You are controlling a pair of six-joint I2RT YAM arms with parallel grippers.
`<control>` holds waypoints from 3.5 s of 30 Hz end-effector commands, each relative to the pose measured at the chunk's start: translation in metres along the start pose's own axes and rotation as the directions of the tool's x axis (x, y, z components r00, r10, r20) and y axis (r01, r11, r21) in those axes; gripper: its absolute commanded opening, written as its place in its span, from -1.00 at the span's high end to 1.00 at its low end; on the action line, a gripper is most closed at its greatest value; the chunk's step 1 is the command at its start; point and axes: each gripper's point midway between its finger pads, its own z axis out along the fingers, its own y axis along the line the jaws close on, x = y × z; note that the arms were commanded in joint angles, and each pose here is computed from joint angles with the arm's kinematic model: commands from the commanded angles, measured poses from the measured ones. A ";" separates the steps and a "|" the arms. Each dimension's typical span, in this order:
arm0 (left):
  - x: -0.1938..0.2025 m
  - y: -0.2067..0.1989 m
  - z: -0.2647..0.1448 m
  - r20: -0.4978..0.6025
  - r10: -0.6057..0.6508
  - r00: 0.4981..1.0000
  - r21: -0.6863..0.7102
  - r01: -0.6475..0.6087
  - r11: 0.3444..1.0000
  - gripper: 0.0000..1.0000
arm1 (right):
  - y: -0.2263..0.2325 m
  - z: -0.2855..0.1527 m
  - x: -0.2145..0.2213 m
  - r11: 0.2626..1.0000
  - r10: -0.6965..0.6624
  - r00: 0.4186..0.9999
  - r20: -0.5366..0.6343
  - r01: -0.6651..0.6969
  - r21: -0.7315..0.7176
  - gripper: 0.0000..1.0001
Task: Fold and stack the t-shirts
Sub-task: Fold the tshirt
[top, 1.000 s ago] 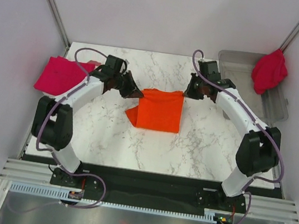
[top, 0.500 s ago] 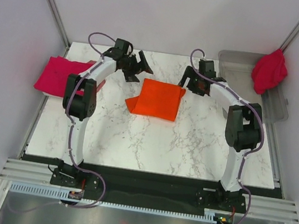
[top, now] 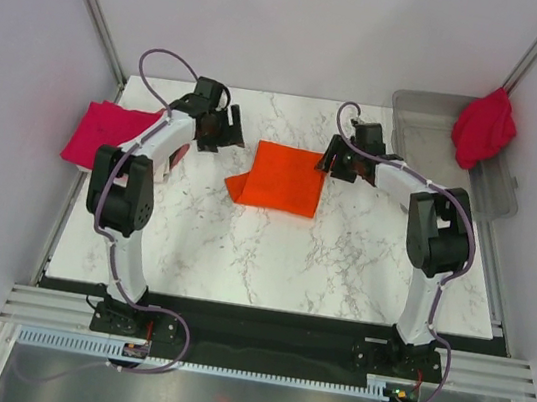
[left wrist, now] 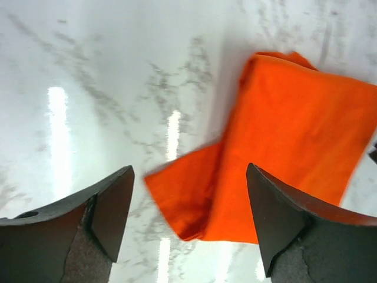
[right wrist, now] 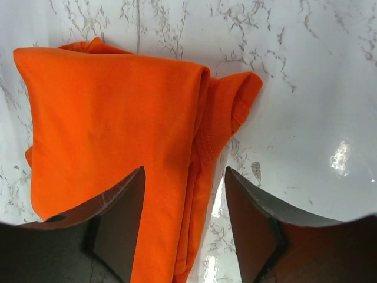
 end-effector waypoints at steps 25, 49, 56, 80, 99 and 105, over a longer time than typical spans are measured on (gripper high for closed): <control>-0.013 0.205 0.008 -0.246 0.278 0.929 -0.824 -0.351 0.445 0.64 | 0.007 0.020 0.036 0.991 0.049 0.996 -0.072 -0.058 -0.117 0.00; 0.031 -0.018 0.012 -0.066 0.286 0.956 -0.382 -0.289 0.878 0.50 | -0.060 -0.053 0.062 0.992 0.071 0.994 -0.089 -0.061 0.108 0.57; 0.026 -0.045 -0.013 -0.029 0.284 0.958 -0.278 -0.281 0.919 0.10 | -0.070 -0.073 0.060 0.984 0.071 0.996 -0.046 -0.063 0.164 -0.32; 0.033 -0.117 -0.008 0.154 0.271 0.950 0.303 -0.307 0.902 -0.75 | -0.047 -0.096 0.027 0.968 0.244 0.931 0.271 -0.251 -0.013 -0.70; 0.055 -0.129 0.070 -0.015 0.237 0.971 0.388 -0.213 0.897 -0.21 | -0.074 -0.016 0.025 0.935 0.280 0.924 0.260 -0.323 0.143 -0.16; 0.051 -0.127 0.077 -0.038 0.225 0.974 0.351 -0.197 0.915 -0.11 | -0.075 -0.010 0.024 0.941 0.259 0.933 0.249 -0.303 0.154 -0.11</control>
